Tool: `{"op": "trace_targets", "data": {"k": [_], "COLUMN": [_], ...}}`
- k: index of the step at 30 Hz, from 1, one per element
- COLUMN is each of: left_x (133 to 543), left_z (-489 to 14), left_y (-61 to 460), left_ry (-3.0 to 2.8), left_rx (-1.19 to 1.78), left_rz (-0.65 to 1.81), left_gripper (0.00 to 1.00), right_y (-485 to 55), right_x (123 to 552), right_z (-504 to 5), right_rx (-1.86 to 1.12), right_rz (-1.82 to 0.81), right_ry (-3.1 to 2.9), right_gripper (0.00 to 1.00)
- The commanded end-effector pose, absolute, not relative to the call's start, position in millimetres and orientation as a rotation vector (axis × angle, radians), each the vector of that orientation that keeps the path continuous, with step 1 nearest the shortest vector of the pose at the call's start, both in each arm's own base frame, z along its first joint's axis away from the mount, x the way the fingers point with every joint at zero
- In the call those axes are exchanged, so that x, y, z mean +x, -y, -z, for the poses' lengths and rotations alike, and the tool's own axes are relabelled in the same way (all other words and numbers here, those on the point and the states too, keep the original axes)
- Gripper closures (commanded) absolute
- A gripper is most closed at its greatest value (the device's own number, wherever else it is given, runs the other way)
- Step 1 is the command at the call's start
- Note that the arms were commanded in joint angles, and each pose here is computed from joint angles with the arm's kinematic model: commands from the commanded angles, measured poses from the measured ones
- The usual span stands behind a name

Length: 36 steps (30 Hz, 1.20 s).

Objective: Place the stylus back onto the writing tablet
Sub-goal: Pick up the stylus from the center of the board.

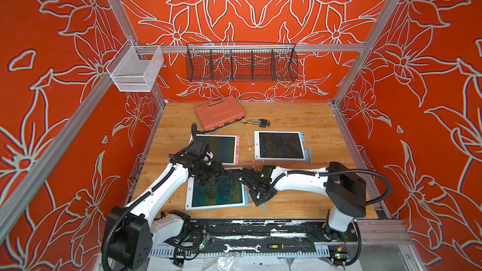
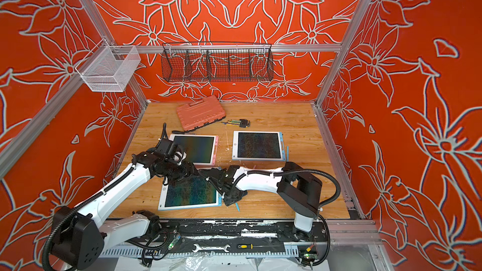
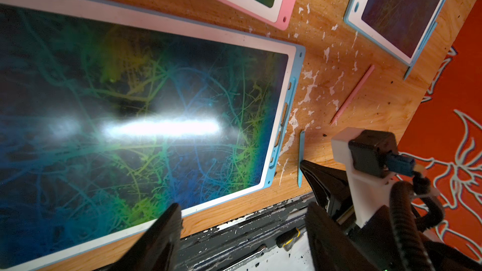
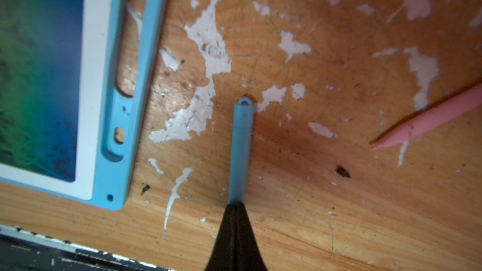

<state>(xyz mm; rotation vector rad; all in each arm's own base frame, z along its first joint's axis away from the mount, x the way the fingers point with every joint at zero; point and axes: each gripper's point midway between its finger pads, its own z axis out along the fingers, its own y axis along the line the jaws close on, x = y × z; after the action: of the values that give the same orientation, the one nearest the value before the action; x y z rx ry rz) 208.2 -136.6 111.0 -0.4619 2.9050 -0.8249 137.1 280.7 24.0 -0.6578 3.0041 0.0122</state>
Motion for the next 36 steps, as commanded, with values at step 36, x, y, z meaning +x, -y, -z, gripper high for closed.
{"op": "trace_targets", "data": {"k": [36], "left_x": [195.3], "left_z": [-110.1], "left_y": [132.1], "left_ry": [-2.894], "left_rx": [-0.502], "left_rz": [0.838], "left_gripper": [0.27], "right_y": [-254.9], "right_x": [124.6], "right_z": [-1.4], "right_rx": [-0.504], "right_rz": [0.072], "right_ry": [-3.077], "right_gripper": [0.93]}}
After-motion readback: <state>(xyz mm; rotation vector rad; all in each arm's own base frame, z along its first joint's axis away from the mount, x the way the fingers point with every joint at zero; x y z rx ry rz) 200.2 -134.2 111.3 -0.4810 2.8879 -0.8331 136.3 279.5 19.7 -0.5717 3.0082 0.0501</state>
